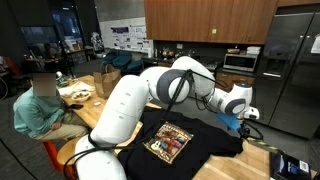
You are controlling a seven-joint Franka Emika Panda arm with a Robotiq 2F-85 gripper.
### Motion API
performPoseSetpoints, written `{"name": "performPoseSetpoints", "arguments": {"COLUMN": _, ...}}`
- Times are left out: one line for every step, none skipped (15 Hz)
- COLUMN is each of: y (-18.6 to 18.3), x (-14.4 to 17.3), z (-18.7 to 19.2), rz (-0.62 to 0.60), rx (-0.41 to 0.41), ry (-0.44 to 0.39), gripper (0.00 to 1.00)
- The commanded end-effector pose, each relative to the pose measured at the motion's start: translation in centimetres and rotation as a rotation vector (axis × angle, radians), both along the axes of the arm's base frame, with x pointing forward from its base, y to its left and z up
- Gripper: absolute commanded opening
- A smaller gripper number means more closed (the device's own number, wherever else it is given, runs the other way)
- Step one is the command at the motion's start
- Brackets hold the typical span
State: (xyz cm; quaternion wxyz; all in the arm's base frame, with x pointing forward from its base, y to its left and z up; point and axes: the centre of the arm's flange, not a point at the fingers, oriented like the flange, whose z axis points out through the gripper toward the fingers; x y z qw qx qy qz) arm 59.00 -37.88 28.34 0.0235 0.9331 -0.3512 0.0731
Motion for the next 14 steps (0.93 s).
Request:
{"name": "performPoseSetpoints", "arguments": {"y": -0.7, "x": -1.0, "z": -0.2, "rz": 0.000, "rx": 0.009, "ry": 0.001, "gripper": 1.00}}
{"name": "performPoseSetpoints", "arguments": {"y": -0.9, "x": -1.3, "z": -0.3, "rz": 0.003, "rx": 0.012, "ry": 0.004, "gripper": 1.00}}
{"name": "performPoseSetpoints", "arguments": {"y": -1.1, "x": -1.5, "z": -0.5, "rz": 0.007, "rx": 0.010, "ry": 0.006, "gripper": 1.00}}
{"name": "performPoseSetpoints", "arguments": {"y": -1.3, "x": -1.7, "z": -0.7, "rz": 0.010, "rx": 0.017, "ry": 0.009, "gripper": 1.00}}
{"name": "performPoseSetpoints", "arguments": {"y": -1.5, "x": -1.8, "z": -1.0, "rz": 0.017, "rx": 0.026, "ry": 0.009, "gripper": 1.00}}
{"name": "performPoseSetpoints", "arguments": {"y": -1.7, "x": -1.9, "z": -1.2, "rz": 0.020, "rx": 0.028, "ry": 0.010, "gripper": 1.00}}
{"name": "performPoseSetpoints", "arguments": {"y": -2.0, "x": -1.8, "z": -1.6, "rz": 0.023, "rx": 0.038, "ry": 0.004, "gripper": 1.00}}
{"name": "performPoseSetpoints", "arguments": {"y": -2.3, "x": -1.6, "z": -2.0, "rz": 0.027, "rx": 0.050, "ry": -0.003, "gripper": 1.00}}
{"name": "performPoseSetpoints", "arguments": {"y": -2.5, "x": -1.5, "z": -2.5, "rz": 0.027, "rx": 0.066, "ry": 0.001, "gripper": 1.00}}
{"name": "performPoseSetpoints", "arguments": {"y": -2.6, "x": -1.5, "z": -2.9, "rz": 0.024, "rx": 0.082, "ry": 0.007, "gripper": 1.00}}
{"name": "performPoseSetpoints", "arguments": {"y": -2.6, "x": -1.4, "z": -3.3, "rz": 0.020, "rx": 0.088, "ry": 0.013, "gripper": 1.00}}
{"name": "performPoseSetpoints", "arguments": {"y": -2.7, "x": -1.2, "z": -3.7, "rz": 0.021, "rx": 0.095, "ry": 0.017, "gripper": 1.00}}
{"name": "performPoseSetpoints", "arguments": {"y": -2.7, "x": -1.0, "z": -3.9, "rz": 0.026, "rx": 0.093, "ry": 0.022, "gripper": 1.00}}
{"name": "performPoseSetpoints", "arguments": {"y": -2.8, "x": -0.8, "z": -4.2, "rz": 0.032, "rx": 0.091, "ry": 0.028, "gripper": 1.00}}
